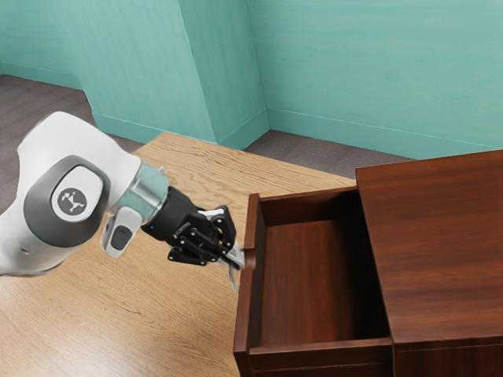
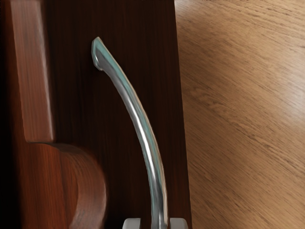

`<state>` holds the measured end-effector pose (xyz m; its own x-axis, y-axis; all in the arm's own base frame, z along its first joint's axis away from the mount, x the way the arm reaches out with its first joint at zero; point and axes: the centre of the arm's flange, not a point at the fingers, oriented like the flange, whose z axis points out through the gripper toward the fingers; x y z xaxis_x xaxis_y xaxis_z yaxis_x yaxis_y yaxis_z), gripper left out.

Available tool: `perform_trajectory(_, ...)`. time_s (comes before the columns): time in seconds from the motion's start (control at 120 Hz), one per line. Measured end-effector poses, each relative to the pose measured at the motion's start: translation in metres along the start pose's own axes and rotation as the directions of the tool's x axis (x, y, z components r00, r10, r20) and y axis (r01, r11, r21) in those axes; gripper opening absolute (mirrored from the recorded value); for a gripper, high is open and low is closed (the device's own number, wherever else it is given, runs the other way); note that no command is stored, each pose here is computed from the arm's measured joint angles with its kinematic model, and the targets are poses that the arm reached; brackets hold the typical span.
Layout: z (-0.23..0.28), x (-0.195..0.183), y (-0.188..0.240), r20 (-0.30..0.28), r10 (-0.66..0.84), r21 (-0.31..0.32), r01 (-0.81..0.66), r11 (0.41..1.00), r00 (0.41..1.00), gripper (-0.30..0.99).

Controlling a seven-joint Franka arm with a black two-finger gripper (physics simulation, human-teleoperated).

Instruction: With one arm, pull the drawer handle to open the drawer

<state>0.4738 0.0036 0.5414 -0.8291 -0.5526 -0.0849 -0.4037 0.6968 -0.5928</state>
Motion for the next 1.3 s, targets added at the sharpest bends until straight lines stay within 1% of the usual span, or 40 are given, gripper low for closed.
perform_trajectory(0.075, 0.0, -0.001, 0.003, -0.003, -0.005, 0.002, 0.005, 1.0, 1.0, -0.02)
perform_trajectory(0.267, -0.003, -0.002, 0.009, -0.011, -0.017, 0.006, 0.017, 1.0, 1.0, 0.06)
perform_trajectory(0.317, -0.006, -0.003, 0.011, -0.011, -0.02, 0.006, 0.02, 1.0, 1.0, 0.07)
perform_trajectory(0.567, -0.021, -0.001, 0.013, -0.017, -0.02, 0.009, 0.02, 1.0, 1.0, 0.24)
perform_trajectory(0.7, -0.054, -0.005, 0.021, 0.014, -0.024, 0.031, 0.024, 0.999, 1.0, 0.28)
perform_trajectory(0.758, -0.073, -0.012, 0.016, 0.036, -0.014, 0.033, 0.013, 0.999, 0.999, 0.3)
perform_trajectory(0.783, -0.085, -0.017, 0.007, 0.056, 0.006, 0.016, -0.006, 1.0, 0.998, 0.31)
perform_trajectory(0.817, -0.099, -0.023, -0.007, 0.078, 0.036, -0.023, -0.034, 0.999, 0.996, 0.33)
perform_trajectory(0.917, -0.121, -0.033, -0.068, 0.111, 0.12, -0.188, -0.098, 0.977, 0.987, 0.46)
perform_trajectory(0.967, -0.126, -0.041, -0.086, 0.115, 0.104, -0.263, -0.071, 0.962, 0.988, 0.51)
perform_trajectory(1.042, -0.131, -0.049, -0.097, 0.13, 0.016, -0.349, 0.031, 0.937, 0.991, 0.57)
perform_trajectory(1.108, -0.133, -0.048, -0.106, 0.152, -0.105, -0.396, 0.158, 0.904, 0.983, 0.6)
perform_trajectory(1.175, -0.129, -0.041, -0.106, 0.172, -0.235, -0.428, 0.288, 0.857, 0.957, 0.62)
perform_trajectory(1.233, -0.126, -0.038, -0.102, 0.202, -0.348, -0.444, 0.402, 0.801, 0.916, 0.64)
perform_trajectory(1.3, -0.126, -0.036, -0.097, 0.248, -0.456, -0.447, 0.518, 0.729, 0.855, 0.65)
